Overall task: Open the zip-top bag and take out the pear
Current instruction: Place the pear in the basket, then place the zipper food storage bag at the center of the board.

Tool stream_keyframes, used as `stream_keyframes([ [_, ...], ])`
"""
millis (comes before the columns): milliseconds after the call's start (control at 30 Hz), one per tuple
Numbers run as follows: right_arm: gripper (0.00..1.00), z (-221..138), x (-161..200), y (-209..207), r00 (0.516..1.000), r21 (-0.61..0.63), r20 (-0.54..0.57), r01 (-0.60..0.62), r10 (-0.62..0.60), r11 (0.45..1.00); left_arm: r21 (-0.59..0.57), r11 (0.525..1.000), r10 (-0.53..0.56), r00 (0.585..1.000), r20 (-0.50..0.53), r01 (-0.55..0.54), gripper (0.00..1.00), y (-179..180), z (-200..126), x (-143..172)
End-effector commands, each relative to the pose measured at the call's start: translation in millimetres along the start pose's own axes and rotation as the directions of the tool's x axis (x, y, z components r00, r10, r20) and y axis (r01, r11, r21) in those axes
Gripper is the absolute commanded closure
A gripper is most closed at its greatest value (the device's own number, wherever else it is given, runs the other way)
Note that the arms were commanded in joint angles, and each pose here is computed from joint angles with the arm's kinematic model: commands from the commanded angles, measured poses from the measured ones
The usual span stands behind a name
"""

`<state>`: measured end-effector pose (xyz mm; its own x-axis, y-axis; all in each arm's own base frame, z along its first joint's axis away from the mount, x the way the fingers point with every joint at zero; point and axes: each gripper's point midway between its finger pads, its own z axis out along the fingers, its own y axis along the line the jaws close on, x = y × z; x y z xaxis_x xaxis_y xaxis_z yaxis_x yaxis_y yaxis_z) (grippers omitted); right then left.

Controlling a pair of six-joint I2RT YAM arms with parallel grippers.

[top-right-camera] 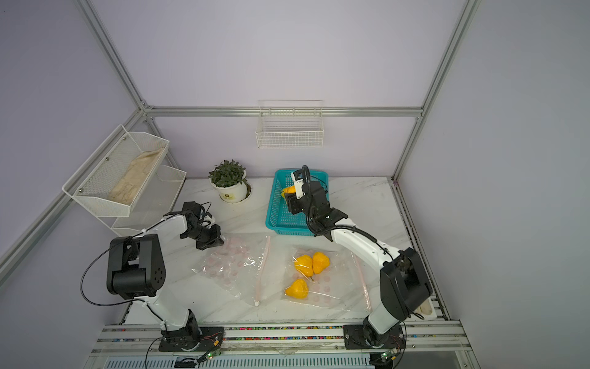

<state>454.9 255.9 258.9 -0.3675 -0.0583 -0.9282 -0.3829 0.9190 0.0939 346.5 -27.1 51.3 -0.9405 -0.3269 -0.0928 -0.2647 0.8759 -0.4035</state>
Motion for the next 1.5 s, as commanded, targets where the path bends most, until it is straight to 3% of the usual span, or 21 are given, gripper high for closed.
stream_keyframes([
  [0, 0.79, 32, 24, -37, 0.984, 0.155, -0.088, -0.142, 0.157, 0.978, 0.015, 1.0, 0.017, 0.999, 0.05, -0.018, 1.0, -4, -12, -3],
  [167, 0.7, 82, 41, -73, 0.967, 0.343, -0.066, -0.208, 0.244, 0.916, 0.011, 1.0, -0.009, 0.997, 0.083, 0.008, 1.0, 1, -19, -8],
  [233, 0.69, 99, 52, -91, 0.961, 0.441, -0.042, -0.228, 0.274, 0.868, 0.013, 1.0, -0.02, 0.996, 0.091, 0.019, 1.0, 3, -22, -9],
  [467, 0.54, 135, 74, -128, 0.951, 0.567, 0.013, -0.26, 0.308, 0.782, 0.014, 1.0, -0.026, 0.995, 0.1, 0.025, 1.0, 6, -24, -11],
  [500, 0.5, 139, 76, -133, 0.951, 0.576, 0.018, -0.262, 0.309, 0.774, 0.01, 1.0, -0.028, 0.994, 0.104, 0.027, 1.0, 7, -25, -11],
  [600, 0.24, 150, 79, -141, 0.949, 0.579, 0.015, -0.266, 0.316, 0.771, -0.02, 0.999, -0.031, 0.992, 0.119, 0.034, 1.0, 13, -28, -13],
  [700, 0.08, 157, 75, -140, 0.95, 0.56, 0.005, -0.262, 0.313, 0.786, -0.072, 0.996, -0.032, 0.988, 0.148, 0.043, 1.0, 22, -36, -16],
  [767, 0.03, 155, 66, -136, 0.953, 0.538, 0.008, -0.258, 0.302, 0.803, -0.104, 0.993, -0.037, 0.983, 0.178, 0.056, 1.0, 27, -43, -20],
  [967, 0.03, 130, 21, -116, 0.956, 0.424, 0.039, -0.28, 0.291, 0.861, -0.131, 0.983, -0.083, 0.95, 0.301, 0.127, 1.0, 41, -79, -41],
  [1167, 0.03, 76, -12, -91, 0.961, 0.291, 0.024, -0.27, 0.275, 0.918, -0.13, 0.979, -0.093, 0.915, 0.393, 0.155, 1.0, 43, -112, -75],
  [1467, 0.03, -5, -5, -85, 0.968, 0.269, -0.016, -0.236, 0.249, 0.934, -0.037, 0.975, -0.173, 0.859, 0.482, 0.217, 0.97, 20, -134, -141],
])
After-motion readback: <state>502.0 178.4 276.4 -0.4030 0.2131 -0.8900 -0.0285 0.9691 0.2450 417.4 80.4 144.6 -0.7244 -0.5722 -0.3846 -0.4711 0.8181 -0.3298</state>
